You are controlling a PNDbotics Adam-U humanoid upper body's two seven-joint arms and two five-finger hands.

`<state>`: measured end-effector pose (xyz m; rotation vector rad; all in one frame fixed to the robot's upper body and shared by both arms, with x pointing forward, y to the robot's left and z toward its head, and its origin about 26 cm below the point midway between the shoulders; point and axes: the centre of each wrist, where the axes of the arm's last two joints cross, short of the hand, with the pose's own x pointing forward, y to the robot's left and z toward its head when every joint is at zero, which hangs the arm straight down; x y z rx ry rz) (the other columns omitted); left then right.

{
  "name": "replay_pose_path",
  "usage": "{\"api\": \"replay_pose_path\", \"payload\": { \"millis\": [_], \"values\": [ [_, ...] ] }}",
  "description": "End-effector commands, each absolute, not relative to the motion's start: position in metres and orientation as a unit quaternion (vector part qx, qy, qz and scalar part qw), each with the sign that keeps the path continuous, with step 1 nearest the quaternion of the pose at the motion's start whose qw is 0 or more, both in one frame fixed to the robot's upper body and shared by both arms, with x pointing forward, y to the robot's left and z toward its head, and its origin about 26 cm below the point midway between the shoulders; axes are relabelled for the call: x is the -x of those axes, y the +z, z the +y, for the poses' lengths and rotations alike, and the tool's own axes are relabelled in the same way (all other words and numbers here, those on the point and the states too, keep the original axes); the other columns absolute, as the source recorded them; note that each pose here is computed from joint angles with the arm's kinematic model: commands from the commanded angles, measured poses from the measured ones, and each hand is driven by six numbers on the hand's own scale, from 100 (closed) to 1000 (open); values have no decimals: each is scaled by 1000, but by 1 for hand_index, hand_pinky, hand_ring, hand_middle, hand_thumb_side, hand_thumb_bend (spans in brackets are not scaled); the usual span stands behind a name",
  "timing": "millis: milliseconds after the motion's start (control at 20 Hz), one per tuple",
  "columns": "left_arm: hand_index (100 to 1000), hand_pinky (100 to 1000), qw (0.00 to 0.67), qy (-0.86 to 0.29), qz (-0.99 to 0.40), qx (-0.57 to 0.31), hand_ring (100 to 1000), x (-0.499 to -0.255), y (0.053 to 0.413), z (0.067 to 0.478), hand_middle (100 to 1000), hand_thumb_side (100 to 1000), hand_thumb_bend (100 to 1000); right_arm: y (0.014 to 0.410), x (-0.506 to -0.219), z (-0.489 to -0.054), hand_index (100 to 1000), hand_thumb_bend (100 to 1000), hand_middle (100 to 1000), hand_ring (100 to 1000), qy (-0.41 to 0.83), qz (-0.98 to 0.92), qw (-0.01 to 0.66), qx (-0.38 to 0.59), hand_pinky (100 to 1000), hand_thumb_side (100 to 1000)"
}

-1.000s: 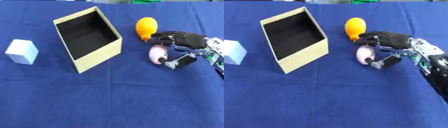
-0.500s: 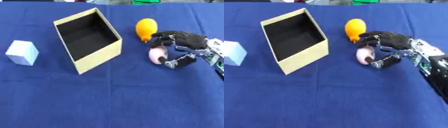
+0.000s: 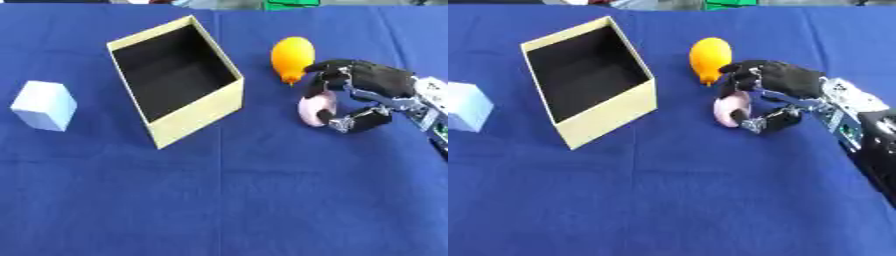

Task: Pick up objects on the table and place them in the box.

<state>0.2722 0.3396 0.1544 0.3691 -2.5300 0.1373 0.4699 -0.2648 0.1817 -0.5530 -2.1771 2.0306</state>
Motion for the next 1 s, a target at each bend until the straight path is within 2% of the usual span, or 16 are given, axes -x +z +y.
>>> {"api": "replay_pose_path", "payload": {
  "millis": [50,100,150,750,1000],
  "values": [
    [802,739,272,47,-951,-140,652,-270,163,342,709,1000,400,195,-471,-270,749,100,656,931,658,-725,52,196,892,165],
    [802,739,272,47,-951,-140,652,-270,163,342,709,1000,400,194,-470,-270,744,100,652,929,657,-726,52,196,892,104],
    [802,739,272,47,-951,-140,652,-270,163,342,709,1000,400,194,-470,-271,740,100,647,926,656,-727,52,196,891,100],
    [803,739,274,48,-951,-137,653,-270,163,342,707,1000,400,195,-464,-272,701,100,625,895,624,-754,56,199,873,100],
    [803,738,275,48,-951,-137,653,-270,163,342,708,1000,402,198,-464,-272,699,100,642,888,608,-765,54,204,868,100]
  ]
}}
